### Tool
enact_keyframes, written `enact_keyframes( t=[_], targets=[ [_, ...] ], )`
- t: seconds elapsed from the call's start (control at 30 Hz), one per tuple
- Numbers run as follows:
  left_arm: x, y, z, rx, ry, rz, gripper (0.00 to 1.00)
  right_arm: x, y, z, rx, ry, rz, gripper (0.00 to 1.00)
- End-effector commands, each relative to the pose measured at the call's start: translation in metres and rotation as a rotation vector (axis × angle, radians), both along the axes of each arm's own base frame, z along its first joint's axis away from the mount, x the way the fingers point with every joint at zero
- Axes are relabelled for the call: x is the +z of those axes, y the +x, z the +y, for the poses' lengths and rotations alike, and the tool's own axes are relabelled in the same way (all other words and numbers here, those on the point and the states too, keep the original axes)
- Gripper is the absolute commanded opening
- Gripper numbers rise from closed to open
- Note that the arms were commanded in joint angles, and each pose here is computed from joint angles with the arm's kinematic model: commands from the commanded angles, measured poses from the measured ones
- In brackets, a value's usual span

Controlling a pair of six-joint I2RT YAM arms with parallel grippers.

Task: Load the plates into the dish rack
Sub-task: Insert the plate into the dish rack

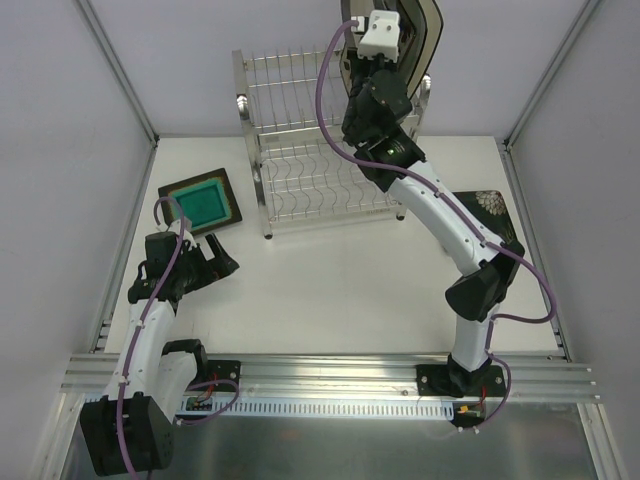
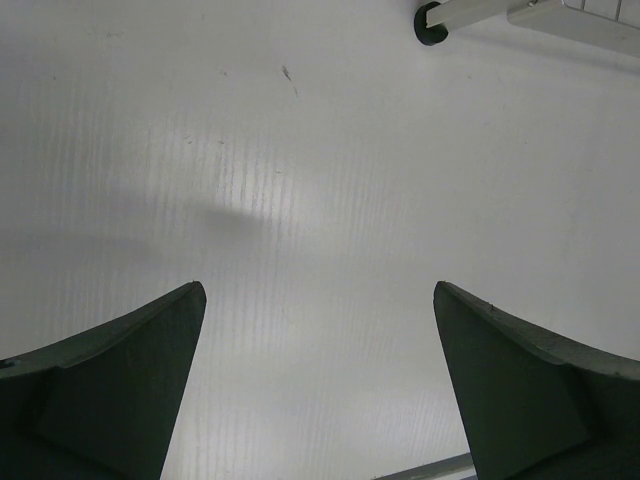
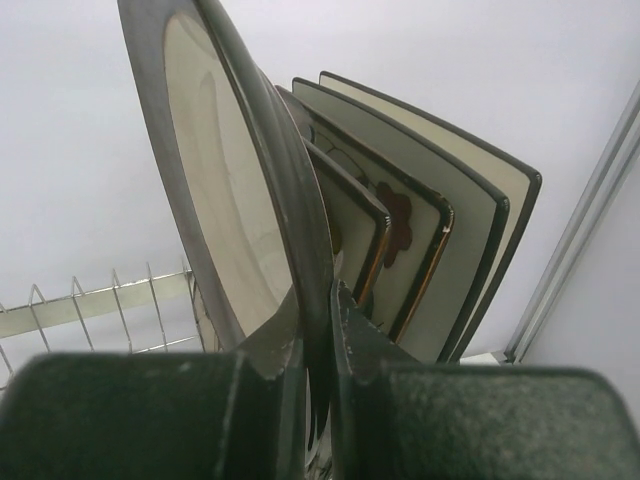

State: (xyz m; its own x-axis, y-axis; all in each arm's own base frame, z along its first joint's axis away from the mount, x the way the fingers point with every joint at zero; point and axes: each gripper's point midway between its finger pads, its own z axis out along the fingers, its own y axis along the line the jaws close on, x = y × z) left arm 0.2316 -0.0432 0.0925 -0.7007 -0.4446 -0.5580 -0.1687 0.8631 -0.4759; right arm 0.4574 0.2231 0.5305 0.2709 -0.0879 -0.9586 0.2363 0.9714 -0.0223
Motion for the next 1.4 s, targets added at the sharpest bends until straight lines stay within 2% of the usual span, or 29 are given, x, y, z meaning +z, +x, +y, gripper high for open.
enact_keyframes(
  t=[0.0,0.23,0.8,1.37],
  targets=[
    [0.016,0.009,0.001,-0.015,0.021,-0.05,0.99,0.06,-0.024,-0.017,0.042,0.233,-0.199,0.01],
    [0.016,0.009,0.001,-0.014,0.021,-0.053,0.99,0.058,-0.02,-0.009,0.071,0.249,-0.189,0.01],
    [0.017,0.008,0.001,-0.011,0.02,-0.053,0.99,0.022,-0.007,0.008,0.055,0.233,-0.096,0.01],
    [0.021,0.009,0.002,-0.007,0.026,-0.072,0.99,0.088,-0.025,-0.011,0.099,0.216,-0.264,0.0]
  ],
)
